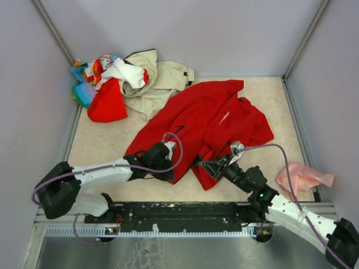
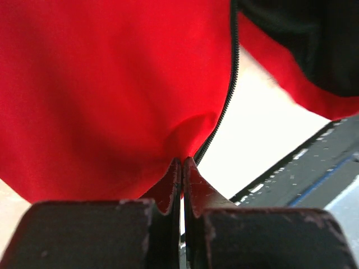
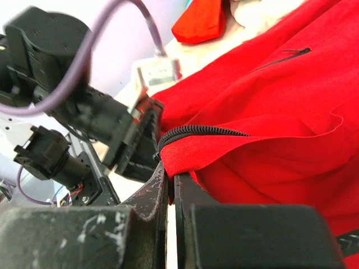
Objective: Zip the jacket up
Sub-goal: Pick up the jacket from the center of the board.
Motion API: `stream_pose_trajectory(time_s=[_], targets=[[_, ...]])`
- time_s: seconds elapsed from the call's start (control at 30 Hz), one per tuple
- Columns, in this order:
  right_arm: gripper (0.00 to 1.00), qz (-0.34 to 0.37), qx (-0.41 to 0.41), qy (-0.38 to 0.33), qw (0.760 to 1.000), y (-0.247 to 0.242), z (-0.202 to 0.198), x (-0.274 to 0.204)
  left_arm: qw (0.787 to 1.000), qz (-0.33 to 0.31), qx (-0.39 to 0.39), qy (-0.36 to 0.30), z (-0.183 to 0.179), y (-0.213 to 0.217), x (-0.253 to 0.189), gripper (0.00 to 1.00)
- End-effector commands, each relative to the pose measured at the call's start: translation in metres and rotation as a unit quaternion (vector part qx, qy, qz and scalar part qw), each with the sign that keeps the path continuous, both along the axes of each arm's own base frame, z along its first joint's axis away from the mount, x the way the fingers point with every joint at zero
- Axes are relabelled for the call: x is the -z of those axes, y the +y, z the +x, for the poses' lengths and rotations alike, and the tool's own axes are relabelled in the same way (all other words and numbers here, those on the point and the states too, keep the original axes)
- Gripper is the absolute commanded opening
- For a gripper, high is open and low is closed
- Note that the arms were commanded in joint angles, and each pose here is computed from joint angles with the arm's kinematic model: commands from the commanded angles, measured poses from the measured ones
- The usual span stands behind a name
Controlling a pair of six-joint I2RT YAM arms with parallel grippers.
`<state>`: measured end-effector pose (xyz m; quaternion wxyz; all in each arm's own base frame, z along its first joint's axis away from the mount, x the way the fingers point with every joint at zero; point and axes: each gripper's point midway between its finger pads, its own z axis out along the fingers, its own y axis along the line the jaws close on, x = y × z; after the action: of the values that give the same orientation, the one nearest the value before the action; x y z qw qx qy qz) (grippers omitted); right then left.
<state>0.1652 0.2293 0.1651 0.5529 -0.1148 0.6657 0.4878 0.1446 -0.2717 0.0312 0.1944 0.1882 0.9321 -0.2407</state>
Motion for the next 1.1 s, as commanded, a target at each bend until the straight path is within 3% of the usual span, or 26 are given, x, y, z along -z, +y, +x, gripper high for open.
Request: stream_pose_trajectory(time_s=[0.0, 0.17, 0.33, 0.5, 1.07], targets=[[0.0, 0.006, 0.019, -0.028, 0.999, -0.003, 0.009, -0.03, 0.993, -0.117, 0.003, -0.032, 0.015, -0.02, -0.049, 0.0], [0.0, -0.003, 0.019, -0.027, 0.999, -0.003, 0.011, -0.037, 0.975, -0.202, -0.023, -0.096, 0.042, -0.027, -0.097, 0.0], [0.0, 0.001, 0.003, -0.022, 1.0, 0.001, 0.01, -0.044, 0.943, -0.289, -0.059, -0.157, 0.063, -0.028, -0.127, 0.0], [0.0, -0.001, -0.024, -0.007, 1.0, 0.01, 0.009, -0.043, 0.913, -0.336, -0.083, -0.215, 0.076, -0.023, -0.147, 0.0], [0.0, -0.011, -0.089, 0.044, 0.995, 0.038, 0.006, -0.032, 0.828, -0.447, -0.013, -0.34, 0.053, -0.014, -0.179, 0.0]])
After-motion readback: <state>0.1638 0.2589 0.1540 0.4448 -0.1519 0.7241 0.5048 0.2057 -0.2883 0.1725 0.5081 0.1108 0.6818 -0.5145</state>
